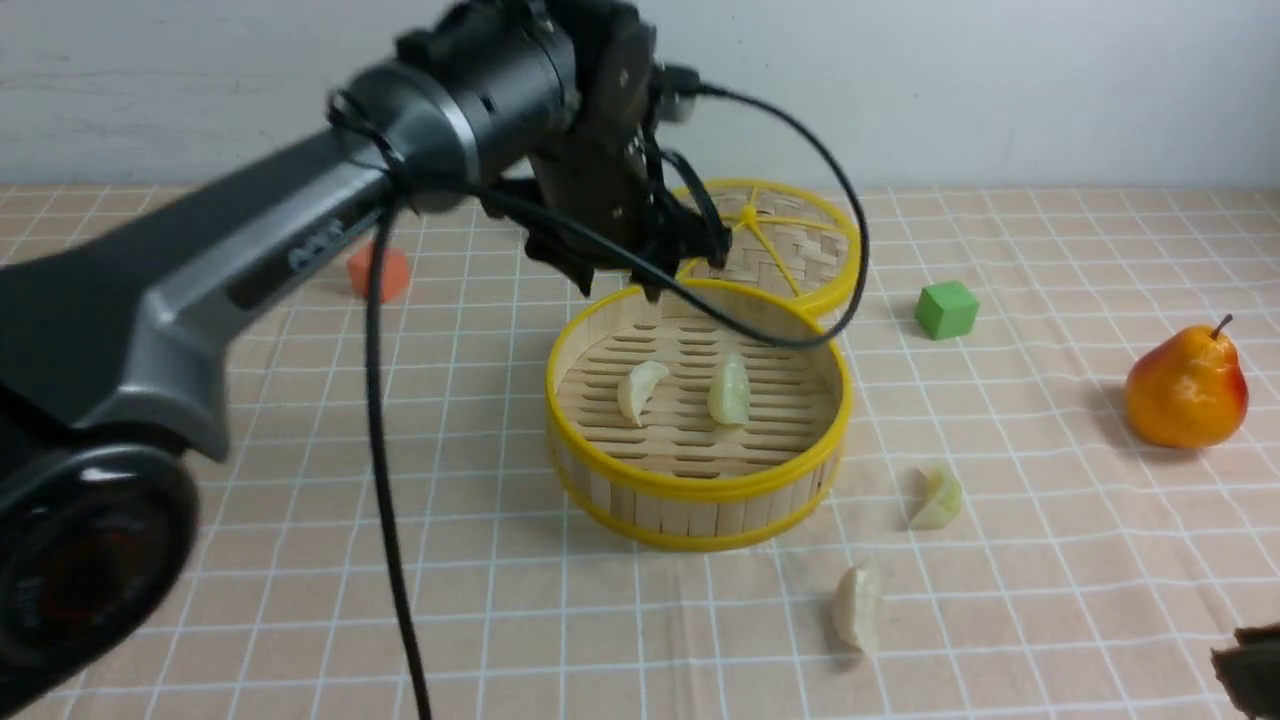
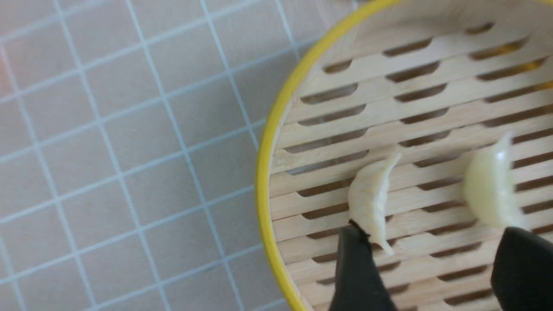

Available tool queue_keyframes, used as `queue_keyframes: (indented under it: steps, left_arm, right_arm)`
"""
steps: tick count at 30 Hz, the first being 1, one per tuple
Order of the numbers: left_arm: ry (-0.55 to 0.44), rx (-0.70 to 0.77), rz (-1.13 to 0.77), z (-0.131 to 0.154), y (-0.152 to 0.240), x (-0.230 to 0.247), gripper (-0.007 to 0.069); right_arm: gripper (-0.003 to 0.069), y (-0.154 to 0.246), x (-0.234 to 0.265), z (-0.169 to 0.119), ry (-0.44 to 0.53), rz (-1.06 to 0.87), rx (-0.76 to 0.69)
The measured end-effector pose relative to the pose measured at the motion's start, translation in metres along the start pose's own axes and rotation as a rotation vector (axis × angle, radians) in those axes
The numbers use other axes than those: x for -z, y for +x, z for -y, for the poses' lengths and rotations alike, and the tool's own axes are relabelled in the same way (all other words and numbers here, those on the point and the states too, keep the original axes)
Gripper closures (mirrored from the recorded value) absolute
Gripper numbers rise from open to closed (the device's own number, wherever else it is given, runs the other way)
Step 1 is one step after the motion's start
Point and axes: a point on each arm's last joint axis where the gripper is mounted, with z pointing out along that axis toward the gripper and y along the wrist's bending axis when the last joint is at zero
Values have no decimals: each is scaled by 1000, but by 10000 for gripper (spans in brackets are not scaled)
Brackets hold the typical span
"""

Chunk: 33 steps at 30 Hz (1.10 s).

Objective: Put the dumplings into the steamer on the table with the brown tablecloth.
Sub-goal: 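Reach for and grasp a dumpling lying on the table beside the steamer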

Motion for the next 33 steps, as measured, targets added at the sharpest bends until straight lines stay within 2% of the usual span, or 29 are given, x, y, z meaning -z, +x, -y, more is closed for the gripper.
queue_keyframes:
  steps: [4, 5, 6, 7, 8, 10, 13, 15, 16, 21, 23, 27, 33]
  left_arm:
    - [3, -11, 55, -12, -4, 81, 278]
    - [2, -11, 50, -12, -3, 81, 278]
    - [4, -11, 70, -17, -1, 109, 329]
    - [5, -10, 75, -18, -1, 112, 335]
    - [8, -7, 97, -22, 3, 134, 391]
    - [14, -5, 125, -25, 6, 152, 435]
    - [31, 4, 176, -34, 22, 194, 558]
    - [39, 8, 201, -39, 31, 215, 625]
    - [38, 7, 196, -40, 33, 215, 630]
    - [56, 12, 191, -52, 76, 248, 639]
    - [70, 14, 175, -55, 93, 254, 639]
    - [115, 23, 189, -60, 126, 266, 639]
    - [142, 28, 229, -68, 165, 276, 639]
  right_arm:
    - [541, -27, -19, -2, 35, -53, 19]
    - [540, -29, -23, -3, 38, -64, 20]
    - [537, -40, -33, -5, 40, -83, 22]
    - [536, -41, -36, -5, 41, -90, 22]
    - [530, -52, -51, -8, 38, -119, 19]
    - [523, -59, -60, -10, 38, -129, 20]
    - [462, -72, -98, -14, 45, -197, 19]
    - [388, -73, -125, -15, 54, -246, -1]
    - [372, -73, -129, -15, 57, -256, -6]
    - [172, -69, -188, -13, 111, -333, -51]
    - [127, -68, -203, -12, 121, -336, -65]
    - [83, -68, -231, -2, 135, -311, -127]
    - [76, -66, -258, 16, 151, -279, -200]
